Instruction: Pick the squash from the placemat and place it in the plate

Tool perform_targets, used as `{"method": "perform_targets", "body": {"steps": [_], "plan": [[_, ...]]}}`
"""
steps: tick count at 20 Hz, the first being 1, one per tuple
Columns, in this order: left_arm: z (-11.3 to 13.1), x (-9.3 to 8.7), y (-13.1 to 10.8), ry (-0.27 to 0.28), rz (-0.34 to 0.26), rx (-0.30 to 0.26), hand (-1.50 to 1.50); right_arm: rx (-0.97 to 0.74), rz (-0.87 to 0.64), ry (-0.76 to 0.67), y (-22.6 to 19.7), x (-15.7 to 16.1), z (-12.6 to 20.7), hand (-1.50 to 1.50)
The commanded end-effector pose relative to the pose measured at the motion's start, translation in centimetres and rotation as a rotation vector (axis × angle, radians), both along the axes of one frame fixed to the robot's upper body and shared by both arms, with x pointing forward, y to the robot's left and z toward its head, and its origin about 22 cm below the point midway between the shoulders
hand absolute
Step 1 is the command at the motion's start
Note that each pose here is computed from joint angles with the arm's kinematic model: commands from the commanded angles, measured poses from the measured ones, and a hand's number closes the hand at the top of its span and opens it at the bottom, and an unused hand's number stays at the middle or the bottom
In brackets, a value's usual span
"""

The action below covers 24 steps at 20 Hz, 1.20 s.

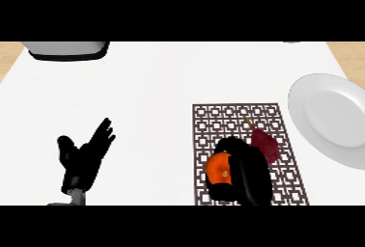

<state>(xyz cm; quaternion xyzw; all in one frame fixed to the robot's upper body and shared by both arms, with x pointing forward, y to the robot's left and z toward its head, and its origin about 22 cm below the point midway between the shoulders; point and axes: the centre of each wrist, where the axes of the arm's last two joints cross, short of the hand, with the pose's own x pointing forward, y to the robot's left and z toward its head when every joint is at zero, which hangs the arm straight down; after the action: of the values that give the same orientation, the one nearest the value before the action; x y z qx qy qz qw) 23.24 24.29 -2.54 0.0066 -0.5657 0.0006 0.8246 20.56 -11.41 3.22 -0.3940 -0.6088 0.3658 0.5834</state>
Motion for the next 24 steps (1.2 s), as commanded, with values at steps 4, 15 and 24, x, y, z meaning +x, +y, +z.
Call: {"method": "perform_targets", "body": {"steps": [4,15,24], "plan": [[-1.5,-1.9,-0.4,0.024,0.006,0.011,0.0,0.119,-0.226,-0.258,0.7,-2.3,4.7,1.5],[-1.2,-0.8,-1.2,0.004,0.008,-0.012,0.0,0.38,-0.481,-0.455,-6.1,-0.9,4.7,1.5],[-0.3,0.0,-0.2,0.008,-0.02,-0.01,0.0,0.3,-0.617,-0.575,-16.9,3.7,2.9,1.5]]}}
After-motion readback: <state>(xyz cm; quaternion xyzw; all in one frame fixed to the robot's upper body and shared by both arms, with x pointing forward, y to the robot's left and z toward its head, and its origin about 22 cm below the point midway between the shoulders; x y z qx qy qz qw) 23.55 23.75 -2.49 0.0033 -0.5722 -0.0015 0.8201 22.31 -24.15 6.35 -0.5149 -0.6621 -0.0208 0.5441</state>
